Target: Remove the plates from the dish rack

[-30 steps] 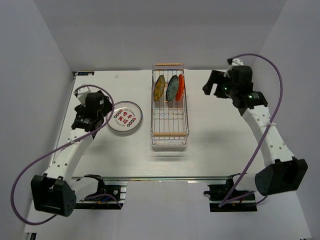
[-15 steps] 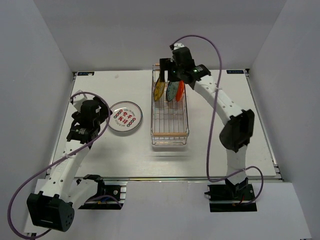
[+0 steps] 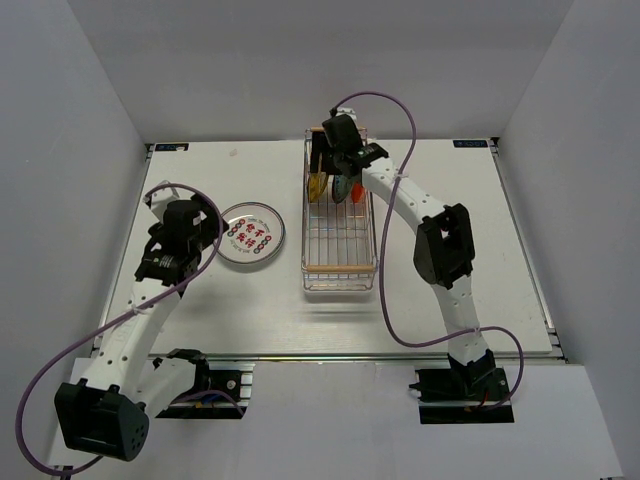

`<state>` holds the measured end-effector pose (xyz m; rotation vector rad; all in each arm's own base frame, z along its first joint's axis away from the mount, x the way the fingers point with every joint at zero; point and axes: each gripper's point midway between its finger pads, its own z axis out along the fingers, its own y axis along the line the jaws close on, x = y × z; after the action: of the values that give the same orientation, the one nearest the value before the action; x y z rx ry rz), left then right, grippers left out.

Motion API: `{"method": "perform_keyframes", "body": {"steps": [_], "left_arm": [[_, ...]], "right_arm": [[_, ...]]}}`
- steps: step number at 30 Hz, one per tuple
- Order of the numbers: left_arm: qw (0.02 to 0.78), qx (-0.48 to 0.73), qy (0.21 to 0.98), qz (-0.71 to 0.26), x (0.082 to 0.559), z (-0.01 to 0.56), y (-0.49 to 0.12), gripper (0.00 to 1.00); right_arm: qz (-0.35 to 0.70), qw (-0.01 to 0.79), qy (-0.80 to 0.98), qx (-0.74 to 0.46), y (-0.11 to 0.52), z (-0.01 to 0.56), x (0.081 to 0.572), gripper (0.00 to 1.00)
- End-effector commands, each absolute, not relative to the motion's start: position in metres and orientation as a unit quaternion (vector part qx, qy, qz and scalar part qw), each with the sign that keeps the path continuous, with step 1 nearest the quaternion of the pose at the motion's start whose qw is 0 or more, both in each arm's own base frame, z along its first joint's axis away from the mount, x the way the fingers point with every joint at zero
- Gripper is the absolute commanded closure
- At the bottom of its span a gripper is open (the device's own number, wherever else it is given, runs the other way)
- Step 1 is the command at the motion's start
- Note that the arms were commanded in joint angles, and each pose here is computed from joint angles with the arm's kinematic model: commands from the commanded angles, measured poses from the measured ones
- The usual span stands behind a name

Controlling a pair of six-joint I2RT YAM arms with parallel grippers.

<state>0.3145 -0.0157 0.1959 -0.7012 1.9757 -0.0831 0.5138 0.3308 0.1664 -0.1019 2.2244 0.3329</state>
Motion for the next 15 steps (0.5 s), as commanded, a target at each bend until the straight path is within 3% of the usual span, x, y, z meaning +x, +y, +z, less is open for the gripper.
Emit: {"method": "perform_keyframes", "body": {"steps": [1, 15], "left_arm": [[0.510, -0.293, 0.808, -0.039, 0.311, 0.199, -0.015, 0.02], [0.517, -0.306, 0.799, -0.031, 0.306, 0.197, -0.009, 0.02]], "right_arm": [[0.164, 0.474, 0.865, -0.007, 0.343, 0.188, 0.534, 0.22], [0.159, 0.479, 0.863, -0.003, 0.346, 0.175, 0.541, 0.61]]}}
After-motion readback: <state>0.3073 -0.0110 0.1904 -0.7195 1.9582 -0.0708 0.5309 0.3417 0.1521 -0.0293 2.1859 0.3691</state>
